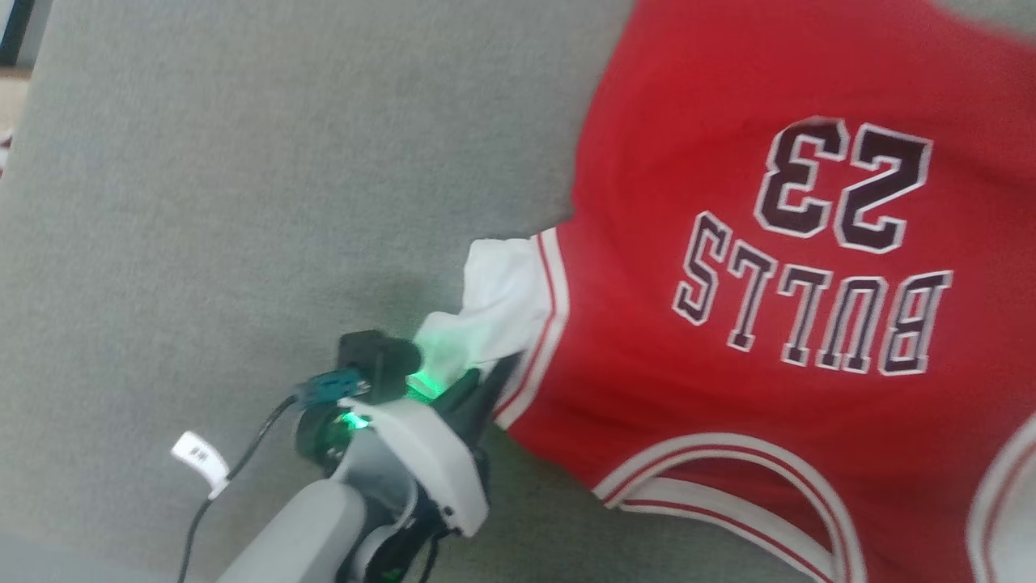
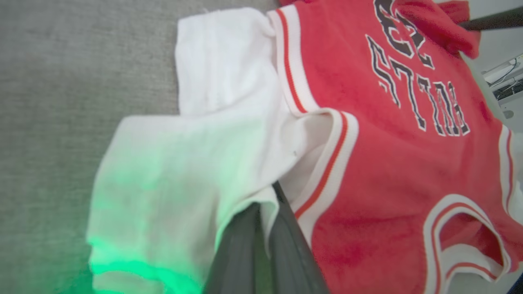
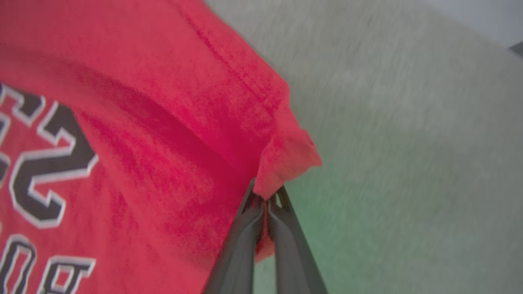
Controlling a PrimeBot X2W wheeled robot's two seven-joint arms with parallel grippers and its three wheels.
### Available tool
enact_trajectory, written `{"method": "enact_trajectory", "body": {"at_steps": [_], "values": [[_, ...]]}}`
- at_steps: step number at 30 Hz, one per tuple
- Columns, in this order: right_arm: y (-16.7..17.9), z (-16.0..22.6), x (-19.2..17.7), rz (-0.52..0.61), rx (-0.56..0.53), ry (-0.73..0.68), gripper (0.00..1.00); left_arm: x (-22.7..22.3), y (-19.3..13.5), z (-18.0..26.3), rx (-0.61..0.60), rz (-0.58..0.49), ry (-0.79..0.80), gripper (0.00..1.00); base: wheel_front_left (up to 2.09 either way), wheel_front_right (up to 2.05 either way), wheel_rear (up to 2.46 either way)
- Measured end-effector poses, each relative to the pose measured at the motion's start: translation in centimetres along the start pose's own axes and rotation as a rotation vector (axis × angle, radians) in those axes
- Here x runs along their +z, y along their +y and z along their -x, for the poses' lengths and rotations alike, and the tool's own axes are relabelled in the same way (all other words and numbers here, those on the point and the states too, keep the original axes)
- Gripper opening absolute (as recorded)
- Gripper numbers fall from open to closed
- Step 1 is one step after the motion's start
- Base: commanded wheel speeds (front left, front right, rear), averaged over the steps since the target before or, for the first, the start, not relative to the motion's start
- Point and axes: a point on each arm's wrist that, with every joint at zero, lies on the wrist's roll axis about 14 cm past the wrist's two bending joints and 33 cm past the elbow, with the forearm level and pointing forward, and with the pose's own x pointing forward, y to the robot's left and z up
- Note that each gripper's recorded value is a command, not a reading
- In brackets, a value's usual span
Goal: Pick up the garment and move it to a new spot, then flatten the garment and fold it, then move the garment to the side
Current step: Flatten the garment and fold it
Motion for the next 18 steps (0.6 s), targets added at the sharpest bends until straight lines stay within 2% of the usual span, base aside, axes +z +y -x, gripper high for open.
{"method": "enact_trajectory", "body": {"at_steps": [3,6,11,18], "values": [[0.9,2.6,-4.6,0.017,0.041,0.088,0.00,0.3,0.5,0.6,0.021,0.004,-0.021,0.00,0.00,0.00,0.00],[2.2,5.2,-8.6,-0.039,0.105,0.124,0.00,0.5,0.4,1.0,0.022,0.015,-0.038,0.00,0.00,0.00,0.00],[4.7,8.9,-15.7,-0.070,0.173,0.197,0.00,0.8,-0.1,1.4,0.009,-0.008,-0.050,0.00,0.00,0.00,0.00],[9.3,12.3,-24.3,-0.091,0.272,0.310,0.00,1.8,-1.1,1.2,-0.017,-0.040,-0.071,0.00,0.00,0.00,0.00]]}}
